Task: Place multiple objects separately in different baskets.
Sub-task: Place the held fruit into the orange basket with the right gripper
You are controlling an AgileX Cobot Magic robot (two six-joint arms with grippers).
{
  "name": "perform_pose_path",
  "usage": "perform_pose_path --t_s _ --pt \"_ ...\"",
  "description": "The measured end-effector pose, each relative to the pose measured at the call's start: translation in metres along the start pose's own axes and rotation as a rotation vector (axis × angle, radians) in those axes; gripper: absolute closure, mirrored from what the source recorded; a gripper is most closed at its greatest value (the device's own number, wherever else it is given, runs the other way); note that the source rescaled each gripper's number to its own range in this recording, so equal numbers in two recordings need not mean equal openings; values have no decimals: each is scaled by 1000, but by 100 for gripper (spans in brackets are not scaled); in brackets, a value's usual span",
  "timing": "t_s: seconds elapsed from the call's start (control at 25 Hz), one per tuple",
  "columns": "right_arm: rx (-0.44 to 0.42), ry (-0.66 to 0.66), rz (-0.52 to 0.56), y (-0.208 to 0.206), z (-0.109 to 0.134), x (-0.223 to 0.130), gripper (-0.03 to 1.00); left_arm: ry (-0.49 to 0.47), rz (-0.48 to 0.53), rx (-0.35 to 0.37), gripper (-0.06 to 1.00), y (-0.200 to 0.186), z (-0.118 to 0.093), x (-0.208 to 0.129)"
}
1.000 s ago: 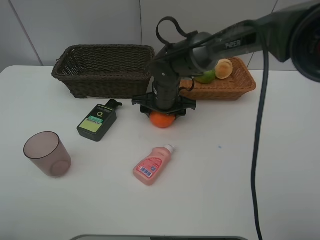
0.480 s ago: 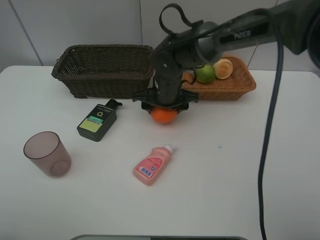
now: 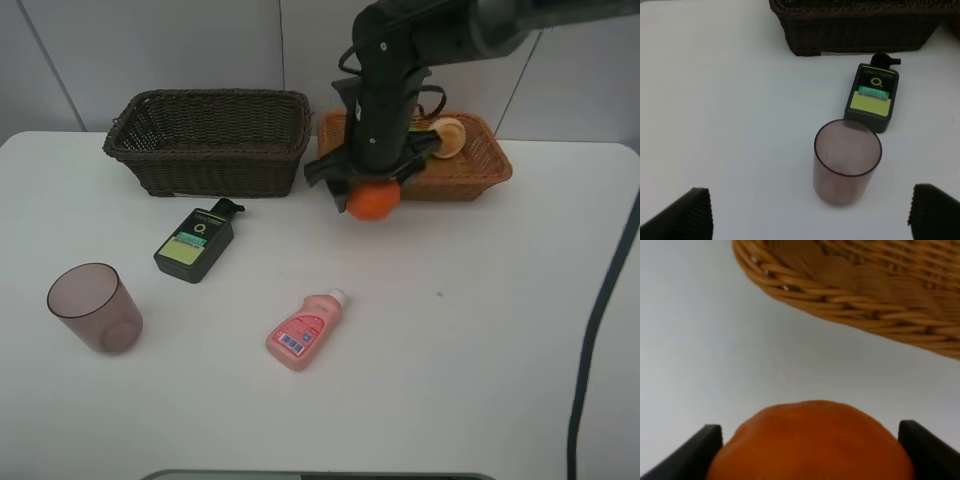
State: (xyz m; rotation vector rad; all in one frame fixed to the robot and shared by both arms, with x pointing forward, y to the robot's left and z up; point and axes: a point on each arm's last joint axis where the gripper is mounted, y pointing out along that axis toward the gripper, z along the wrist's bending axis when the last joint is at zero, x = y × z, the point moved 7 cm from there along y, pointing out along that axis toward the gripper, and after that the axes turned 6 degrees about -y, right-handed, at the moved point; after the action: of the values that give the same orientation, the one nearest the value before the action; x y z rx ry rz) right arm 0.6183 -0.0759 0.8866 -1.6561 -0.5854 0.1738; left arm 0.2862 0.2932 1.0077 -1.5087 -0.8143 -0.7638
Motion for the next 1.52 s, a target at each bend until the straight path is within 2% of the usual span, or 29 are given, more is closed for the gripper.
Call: perform_pose_path --t_s 0.24,0.52,0.84,1.12,1.44,1.48,1.52 --pt "-10 80 -27 -12 -39 13 49 0 0 0 -6 0 0 0" --pt "-10 143 -165 -27 -65 50 49 0 0 0 -6 0 0 0" --pt "13 126 -260 8 -56 74 49 0 0 0 -6 0 0 0" --pt "-1 81 -352 25 -54 89 49 0 0 0 -6 0 0 0" --pt "-13 57 -350 38 -53 90 49 0 0 0 -6 0 0 0" --pt "-12 57 -351 39 -53 90 47 0 0 0 -6 0 0 0" --pt "-12 57 -353 39 -53 90 40 0 0 0 -6 0 0 0"
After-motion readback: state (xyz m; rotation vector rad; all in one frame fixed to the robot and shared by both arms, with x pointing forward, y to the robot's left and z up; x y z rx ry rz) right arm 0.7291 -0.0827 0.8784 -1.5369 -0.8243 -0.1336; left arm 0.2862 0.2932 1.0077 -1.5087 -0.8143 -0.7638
